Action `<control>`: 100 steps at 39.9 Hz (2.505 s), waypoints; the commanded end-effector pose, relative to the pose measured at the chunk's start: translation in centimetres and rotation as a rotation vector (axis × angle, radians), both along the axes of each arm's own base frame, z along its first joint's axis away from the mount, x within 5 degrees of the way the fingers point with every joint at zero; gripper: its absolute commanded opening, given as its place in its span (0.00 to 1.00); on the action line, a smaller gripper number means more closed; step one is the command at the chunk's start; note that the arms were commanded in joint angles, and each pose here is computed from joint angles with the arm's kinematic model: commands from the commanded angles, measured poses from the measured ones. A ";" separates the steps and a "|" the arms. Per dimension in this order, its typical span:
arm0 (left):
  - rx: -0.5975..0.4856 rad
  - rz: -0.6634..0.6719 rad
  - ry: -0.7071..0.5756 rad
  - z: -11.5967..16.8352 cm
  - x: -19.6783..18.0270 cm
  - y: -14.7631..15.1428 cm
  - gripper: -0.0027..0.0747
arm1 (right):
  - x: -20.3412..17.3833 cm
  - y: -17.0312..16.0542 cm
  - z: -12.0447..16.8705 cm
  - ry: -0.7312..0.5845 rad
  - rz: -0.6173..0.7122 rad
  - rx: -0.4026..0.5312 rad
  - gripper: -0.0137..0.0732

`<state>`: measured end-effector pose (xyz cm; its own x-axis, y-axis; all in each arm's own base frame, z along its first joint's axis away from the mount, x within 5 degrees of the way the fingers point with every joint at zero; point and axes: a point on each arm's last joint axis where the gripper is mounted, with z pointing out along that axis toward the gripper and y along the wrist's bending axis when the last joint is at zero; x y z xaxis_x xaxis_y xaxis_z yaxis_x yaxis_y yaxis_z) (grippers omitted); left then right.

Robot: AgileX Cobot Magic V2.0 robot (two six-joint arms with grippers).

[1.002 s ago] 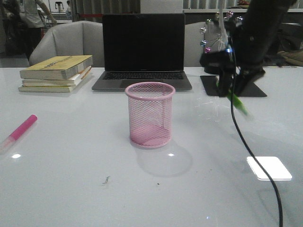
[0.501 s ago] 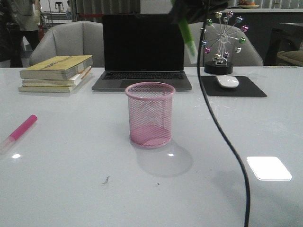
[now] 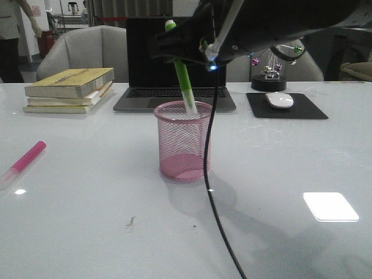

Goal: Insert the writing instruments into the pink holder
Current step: 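Lift the green marker with the right gripper and drop it into the pink holder, then withdraw the right gripper away from the pink holder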

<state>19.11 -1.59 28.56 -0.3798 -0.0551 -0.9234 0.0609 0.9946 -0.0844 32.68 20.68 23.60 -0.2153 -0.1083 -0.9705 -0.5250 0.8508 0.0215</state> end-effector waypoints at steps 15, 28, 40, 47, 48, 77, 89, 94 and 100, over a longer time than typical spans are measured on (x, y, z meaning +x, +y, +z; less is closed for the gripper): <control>-0.010 0.009 -0.111 2.0 0.4 0.0 0.62 | 0.7 0.3 0.9 -0.085 -0.003 0.047 0.59; -0.009 0.009 -0.112 2.0 0.4 0.0 0.62 | -1.5 -2.9 4.2 0.155 -0.071 -0.005 0.58; -0.009 0.009 -0.112 2.0 0.4 0.0 0.62 | -4.9 -8.4 8.6 0.286 -0.149 -0.075 0.58; -0.009 0.009 -0.112 2.0 0.4 0.0 0.62 | -6.8 -12.9 10.5 0.343 -0.261 -0.102 0.58; -0.009 0.009 -0.112 2.0 0.4 0.0 0.62 | -7.2 -13.5 10.8 0.339 -0.276 -0.108 0.58; -0.009 0.006 -0.096 1.8 0.3 -0.1 0.62 | -16.7 -21.4 5.2 0.372 -0.588 -0.148 0.58; -0.009 0.003 -0.086 1.7 0.3 -0.1 0.62 | -17.3 -21.4 3.0 0.346 -0.591 -0.128 0.58; -0.009 0.000 -0.075 2.1 0.8 -0.2 0.62 | -17.4 -21.4 3.0 0.353 -0.591 -0.130 0.58; -0.006 -0.016 -0.034 3.1 2.4 -0.4 0.62 | -17.4 -21.4 3.0 0.353 -0.591 -0.129 0.58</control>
